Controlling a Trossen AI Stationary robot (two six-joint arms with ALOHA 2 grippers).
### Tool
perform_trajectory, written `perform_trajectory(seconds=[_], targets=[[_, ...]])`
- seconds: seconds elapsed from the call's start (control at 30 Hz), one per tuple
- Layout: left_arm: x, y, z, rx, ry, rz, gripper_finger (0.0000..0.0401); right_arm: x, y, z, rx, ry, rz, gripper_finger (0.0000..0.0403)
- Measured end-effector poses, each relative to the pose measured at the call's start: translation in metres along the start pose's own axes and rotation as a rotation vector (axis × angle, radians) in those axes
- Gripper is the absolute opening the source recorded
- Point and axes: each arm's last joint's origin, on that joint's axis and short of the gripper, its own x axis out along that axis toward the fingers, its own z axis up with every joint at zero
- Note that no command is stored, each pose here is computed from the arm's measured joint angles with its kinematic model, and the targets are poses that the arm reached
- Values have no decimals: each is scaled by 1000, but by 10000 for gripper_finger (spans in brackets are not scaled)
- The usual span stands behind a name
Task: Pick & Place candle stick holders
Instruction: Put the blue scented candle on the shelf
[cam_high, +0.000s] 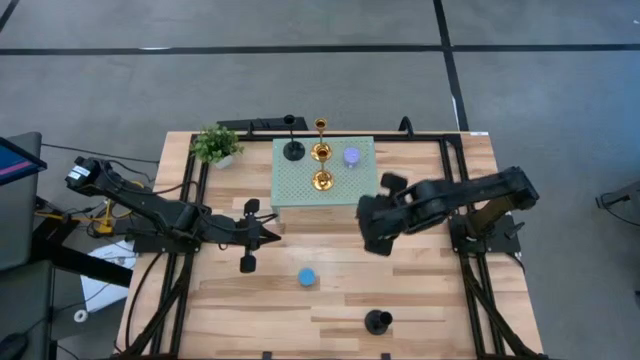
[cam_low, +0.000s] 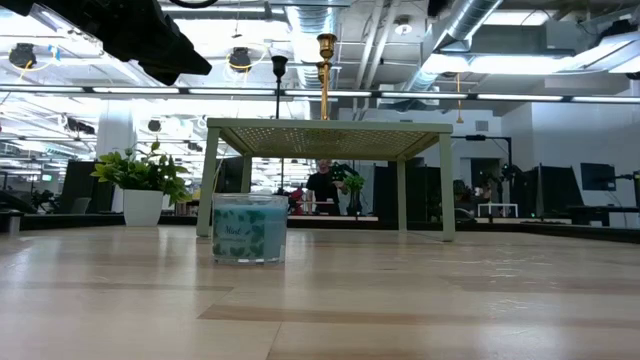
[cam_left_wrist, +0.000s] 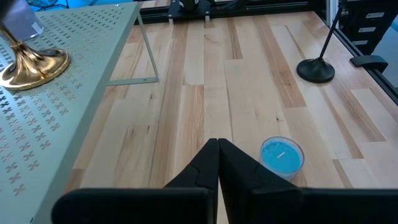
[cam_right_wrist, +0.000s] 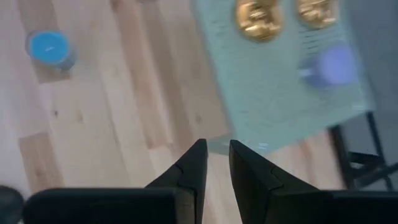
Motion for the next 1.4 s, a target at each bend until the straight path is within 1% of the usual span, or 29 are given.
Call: perform_trajectory(seconds=[0.13, 0.33, 0.43, 0.6, 0.73, 0.8, 0.97, 1.07, 1.23, 1.4], targets=[[0, 0, 0, 0, 0, 0, 8, 27, 10, -17, 9, -17, 23, 60], [0, 0, 0, -2, -4, 0, 8, 50, 21, -47, 25, -108, 77, 60], [0, 0, 1, -3, -6, 0, 8, 56, 27, -58, 40, -171, 116, 60], [0, 0, 1, -4, -10, 0, 8, 65, 36, -77, 33, -224, 157, 60], [0, 0, 1, -5, -12, 0, 8, 73, 43, -86, 49, -285, 194, 60], [0, 0, 1, -5, -12, -1, 8, 79, 47, -86, 73, -326, 215, 60], [0, 0, 1, -6, -13, -1, 8, 88, 55, -82, 72, -416, 265, 60], [0, 0, 1, -6, -13, -1, 8, 86, 60, -76, 66, -455, 346, 60], [0, 0, 1, -6, -13, -1, 8, 84, 63, -73, 33, -490, 407, 60], [0, 0, 2, -8, -18, -1, 8, 84, 63, -74, 22, -482, 405, 60]])
